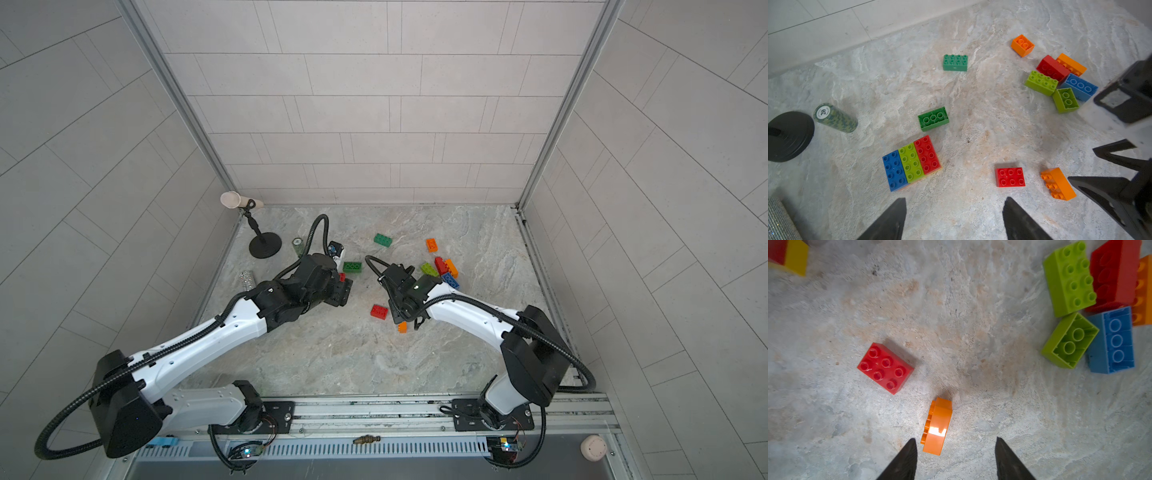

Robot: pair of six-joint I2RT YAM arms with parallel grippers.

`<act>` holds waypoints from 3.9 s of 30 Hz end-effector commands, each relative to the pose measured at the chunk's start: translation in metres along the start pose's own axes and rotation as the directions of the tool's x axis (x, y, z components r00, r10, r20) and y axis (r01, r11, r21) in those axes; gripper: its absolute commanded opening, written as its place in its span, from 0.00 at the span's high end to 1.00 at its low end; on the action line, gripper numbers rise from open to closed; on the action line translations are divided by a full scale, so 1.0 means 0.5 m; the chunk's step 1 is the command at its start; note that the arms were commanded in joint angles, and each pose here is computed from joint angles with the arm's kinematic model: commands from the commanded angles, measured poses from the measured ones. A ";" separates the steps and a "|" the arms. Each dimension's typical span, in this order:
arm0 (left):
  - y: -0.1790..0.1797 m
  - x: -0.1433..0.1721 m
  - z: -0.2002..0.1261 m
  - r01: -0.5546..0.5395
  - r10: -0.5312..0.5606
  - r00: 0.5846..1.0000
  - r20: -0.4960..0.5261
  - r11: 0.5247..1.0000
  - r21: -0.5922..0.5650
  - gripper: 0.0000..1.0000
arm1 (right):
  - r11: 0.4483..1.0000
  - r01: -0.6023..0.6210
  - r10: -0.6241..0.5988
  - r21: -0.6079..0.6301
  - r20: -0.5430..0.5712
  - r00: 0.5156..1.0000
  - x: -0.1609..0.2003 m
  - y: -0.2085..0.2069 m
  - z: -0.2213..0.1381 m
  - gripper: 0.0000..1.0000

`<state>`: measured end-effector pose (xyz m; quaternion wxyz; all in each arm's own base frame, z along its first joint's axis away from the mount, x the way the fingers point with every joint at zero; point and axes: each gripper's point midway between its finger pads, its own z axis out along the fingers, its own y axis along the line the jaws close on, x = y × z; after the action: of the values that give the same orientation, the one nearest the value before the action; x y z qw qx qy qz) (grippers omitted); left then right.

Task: Assemble a rectangle with lego
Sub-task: Adjust the lego brick at the center of the board, then move the lego brick at the center of the board.

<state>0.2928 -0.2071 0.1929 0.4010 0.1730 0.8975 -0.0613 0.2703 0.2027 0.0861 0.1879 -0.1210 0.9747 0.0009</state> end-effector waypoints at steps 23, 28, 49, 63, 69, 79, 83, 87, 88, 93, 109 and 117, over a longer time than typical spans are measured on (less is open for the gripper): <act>0.022 -0.029 0.118 0.056 -0.054 0.994 -0.091 0.998 0.016 0.22 | 0.966 -0.027 -0.022 -0.258 -0.187 0.982 0.053 0.072 0.059 0.77; 0.019 -0.024 0.126 0.063 -0.061 0.994 -0.093 0.998 0.021 0.22 | 0.826 -0.109 -0.029 -0.554 -0.234 0.972 0.067 0.174 0.028 0.78; -0.007 -0.014 0.102 0.099 -0.093 0.994 -0.054 0.987 0.125 0.23 | 0.871 -0.247 0.147 -0.425 -0.255 0.956 0.123 -0.008 0.078 0.54; 0.067 0.010 0.098 0.189 -0.189 0.981 -0.045 0.982 -0.012 0.23 | 0.952 0.257 -0.270 -0.163 -0.057 0.961 0.018 0.026 0.006 0.32; 0.154 0.025 0.076 0.291 -0.293 0.956 -0.015 0.955 -0.058 0.23 | 0.889 0.449 -0.456 -0.089 -0.090 0.885 -0.030 0.086 0.059 0.28; 0.186 0.052 0.094 0.340 -0.342 0.939 -0.042 0.940 -0.035 0.23 | 0.842 0.533 -0.539 -0.084 -0.169 0.825 -0.059 0.118 0.132 0.33; 0.187 0.061 0.102 0.324 -0.326 0.944 -0.056 0.945 -0.041 0.23 | 0.867 0.489 -0.498 -0.097 -0.177 0.849 -0.069 0.128 0.149 0.44; 0.184 0.065 0.104 0.319 -0.321 0.945 -0.065 0.947 -0.033 0.23 | 0.931 0.353 -0.364 -0.092 -0.199 0.910 -0.076 0.111 0.144 0.56; 0.183 0.065 0.104 0.320 -0.321 0.945 -0.066 0.947 -0.029 0.23 | 0.949 0.306 -0.316 -0.081 -0.209 0.925 -0.075 0.103 0.137 0.58; 0.168 0.063 0.108 0.322 -0.320 0.944 -0.075 0.947 0.010 0.23 | 0.977 0.207 -0.211 -0.042 -0.212 0.954 -0.049 0.100 0.106 0.62; 0.074 0.053 0.111 0.271 -0.266 0.963 -0.053 0.949 0.161 0.24 | 0.990 0.142 -0.136 0.022 -0.165 0.977 -0.016 0.034 0.025 0.38; 0.007 0.066 0.128 0.204 -0.204 0.979 -0.023 0.954 0.219 0.24 | 0.994 0.096 -0.085 0.043 -0.217 0.972 0.082 -0.021 0.022 0.34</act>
<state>0.3090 -0.2053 0.1189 0.3453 0.1219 0.9093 -0.1978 0.2491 0.1938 0.0740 0.1027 -0.1751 0.9787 -0.0319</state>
